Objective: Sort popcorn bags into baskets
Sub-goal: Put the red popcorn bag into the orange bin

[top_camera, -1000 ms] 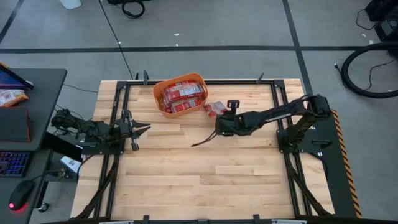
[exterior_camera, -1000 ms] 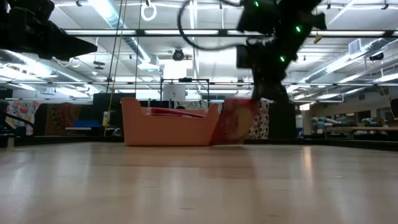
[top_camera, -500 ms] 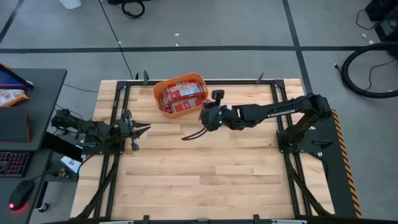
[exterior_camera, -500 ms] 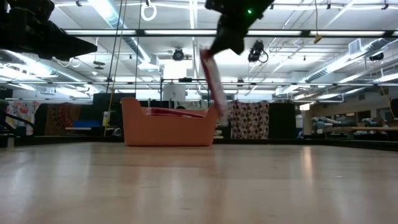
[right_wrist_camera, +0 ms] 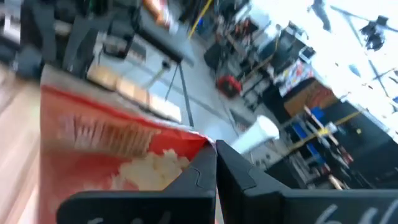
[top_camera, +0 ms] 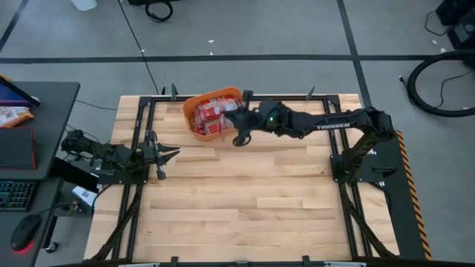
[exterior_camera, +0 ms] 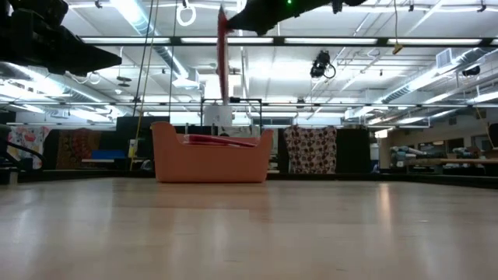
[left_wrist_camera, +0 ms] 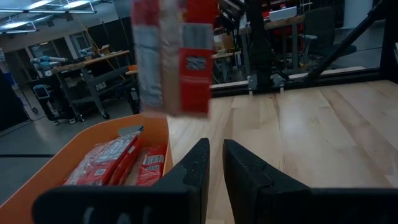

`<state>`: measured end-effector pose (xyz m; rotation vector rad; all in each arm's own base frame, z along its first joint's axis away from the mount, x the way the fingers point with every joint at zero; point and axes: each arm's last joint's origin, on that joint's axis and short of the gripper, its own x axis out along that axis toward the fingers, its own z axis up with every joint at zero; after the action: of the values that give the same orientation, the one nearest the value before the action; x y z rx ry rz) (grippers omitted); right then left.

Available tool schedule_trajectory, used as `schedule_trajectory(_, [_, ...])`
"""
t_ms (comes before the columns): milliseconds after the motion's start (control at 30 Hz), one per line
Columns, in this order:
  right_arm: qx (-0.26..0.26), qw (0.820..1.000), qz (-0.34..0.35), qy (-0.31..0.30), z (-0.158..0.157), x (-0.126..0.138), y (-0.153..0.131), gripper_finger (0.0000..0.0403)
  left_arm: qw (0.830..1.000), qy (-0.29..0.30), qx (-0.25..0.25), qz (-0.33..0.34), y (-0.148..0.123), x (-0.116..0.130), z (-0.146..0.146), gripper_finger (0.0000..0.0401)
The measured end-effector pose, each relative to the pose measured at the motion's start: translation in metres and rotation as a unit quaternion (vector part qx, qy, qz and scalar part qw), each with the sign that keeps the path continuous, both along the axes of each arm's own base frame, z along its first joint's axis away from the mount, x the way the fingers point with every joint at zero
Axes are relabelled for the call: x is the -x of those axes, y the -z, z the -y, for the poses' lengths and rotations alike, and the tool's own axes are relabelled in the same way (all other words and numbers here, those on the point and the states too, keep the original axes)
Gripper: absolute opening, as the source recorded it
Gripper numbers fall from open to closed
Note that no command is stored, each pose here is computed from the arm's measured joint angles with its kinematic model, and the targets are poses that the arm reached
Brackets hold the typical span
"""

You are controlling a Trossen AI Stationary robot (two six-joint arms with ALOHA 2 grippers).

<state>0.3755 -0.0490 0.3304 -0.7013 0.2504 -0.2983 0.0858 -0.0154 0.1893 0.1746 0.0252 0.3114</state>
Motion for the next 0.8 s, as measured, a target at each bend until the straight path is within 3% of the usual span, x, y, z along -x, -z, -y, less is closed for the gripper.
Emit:
schedule_trajectory(167, [-0.032,0.998,0.046,-0.013,0.020,0.002,-0.006,0.0005,1.000,0.000,0.000,0.000,0.000,0.000,0.000,0.0050])
schedule_trajectory(500, [-0.078,0.994,0.074,-0.001,0.047,0.007,-0.007,0.0005,1.000,0.000,-0.001,0.000,0.000,0.000,0.000,0.0050])
schedule_trajectory(800, [-0.064,0.993,0.094,-0.006,0.062,-0.036,0.014,0.0004,1.000,-0.004,-0.017,-0.001,-0.001,0.000,0.000,0.0050])
